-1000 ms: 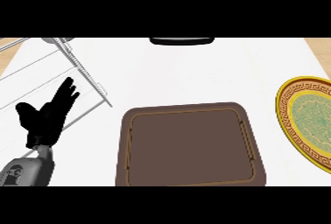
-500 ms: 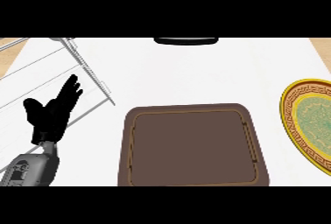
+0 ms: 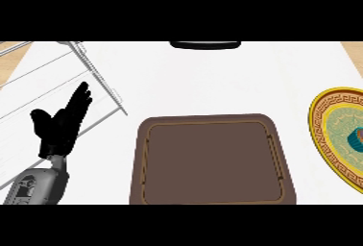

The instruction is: Pick the cupcake from the tray and place it in the plate

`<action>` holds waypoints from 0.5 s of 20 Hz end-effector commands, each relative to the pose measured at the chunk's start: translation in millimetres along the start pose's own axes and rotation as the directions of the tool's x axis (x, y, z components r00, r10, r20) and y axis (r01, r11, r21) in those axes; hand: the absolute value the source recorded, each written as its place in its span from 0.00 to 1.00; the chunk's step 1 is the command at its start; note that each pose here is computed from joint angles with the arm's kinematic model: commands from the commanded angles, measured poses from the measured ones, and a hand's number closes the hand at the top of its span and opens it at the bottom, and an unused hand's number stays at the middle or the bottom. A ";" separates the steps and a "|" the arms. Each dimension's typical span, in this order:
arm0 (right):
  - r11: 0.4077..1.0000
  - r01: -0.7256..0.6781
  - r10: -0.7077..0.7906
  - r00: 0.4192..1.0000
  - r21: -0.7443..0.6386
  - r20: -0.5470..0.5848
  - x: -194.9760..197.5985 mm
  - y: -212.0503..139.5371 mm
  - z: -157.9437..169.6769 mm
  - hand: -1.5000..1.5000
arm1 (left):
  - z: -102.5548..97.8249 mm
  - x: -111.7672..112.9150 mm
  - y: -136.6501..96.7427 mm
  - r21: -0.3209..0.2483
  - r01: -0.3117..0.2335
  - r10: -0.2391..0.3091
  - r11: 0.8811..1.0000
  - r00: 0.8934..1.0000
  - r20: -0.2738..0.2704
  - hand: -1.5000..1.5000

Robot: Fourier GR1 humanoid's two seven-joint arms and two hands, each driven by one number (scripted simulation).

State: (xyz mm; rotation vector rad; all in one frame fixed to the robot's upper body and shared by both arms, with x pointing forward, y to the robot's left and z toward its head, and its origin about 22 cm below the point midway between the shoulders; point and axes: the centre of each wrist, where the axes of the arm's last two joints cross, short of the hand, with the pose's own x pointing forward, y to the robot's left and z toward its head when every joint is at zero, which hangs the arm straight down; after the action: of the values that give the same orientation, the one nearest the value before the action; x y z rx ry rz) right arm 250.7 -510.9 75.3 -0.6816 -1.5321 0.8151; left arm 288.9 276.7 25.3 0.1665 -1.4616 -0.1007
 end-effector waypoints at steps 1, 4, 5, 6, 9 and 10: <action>0.999 0.049 -0.047 0.994 -0.019 0.097 -13.6 -4.2 0.4 0.00 | 3.5 -8.0 9.3 0.000 -0.017 0.017 1.000 0.998 -0.053 0.50; 0.985 0.129 -0.097 0.963 -0.114 0.250 -5.0 -25.2 -3.7 0.00 | 10.9 -12.4 -3.3 -0.009 -0.015 0.015 1.000 0.998 -0.058 0.50; 0.974 0.191 -0.148 0.943 -0.120 0.299 -1.1 -11.2 -17.0 0.00 | -4.0 -15.0 4.2 0.010 -0.006 0.006 1.000 0.998 -0.055 0.50; 0.959 0.258 -0.204 0.918 -0.120 0.341 -5.2 -10.2 -5.1 0.00 | 8.6 -4.1 20.7 0.019 0.023 -0.022 1.000 0.999 -0.046 0.50; 0.917 0.394 -0.332 0.836 -0.057 0.438 1.7 -27.4 -9.5 0.00 | 5.6 -5.6 11.2 0.012 -0.010 0.011 1.000 0.999 -0.048 0.50; 0.911 0.411 -0.360 0.840 -0.043 0.406 11.9 -22.3 -17.0 0.00 | 13.9 -13.2 4.9 0.010 0.001 0.000 1.000 0.998 -0.068 0.50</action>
State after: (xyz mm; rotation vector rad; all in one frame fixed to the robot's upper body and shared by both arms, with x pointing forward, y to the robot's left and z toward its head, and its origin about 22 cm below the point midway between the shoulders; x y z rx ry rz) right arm 264.1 -513.8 89.6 -0.4985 -1.8984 0.6241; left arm 283.8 284.5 25.8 0.1748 -1.4442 -0.0885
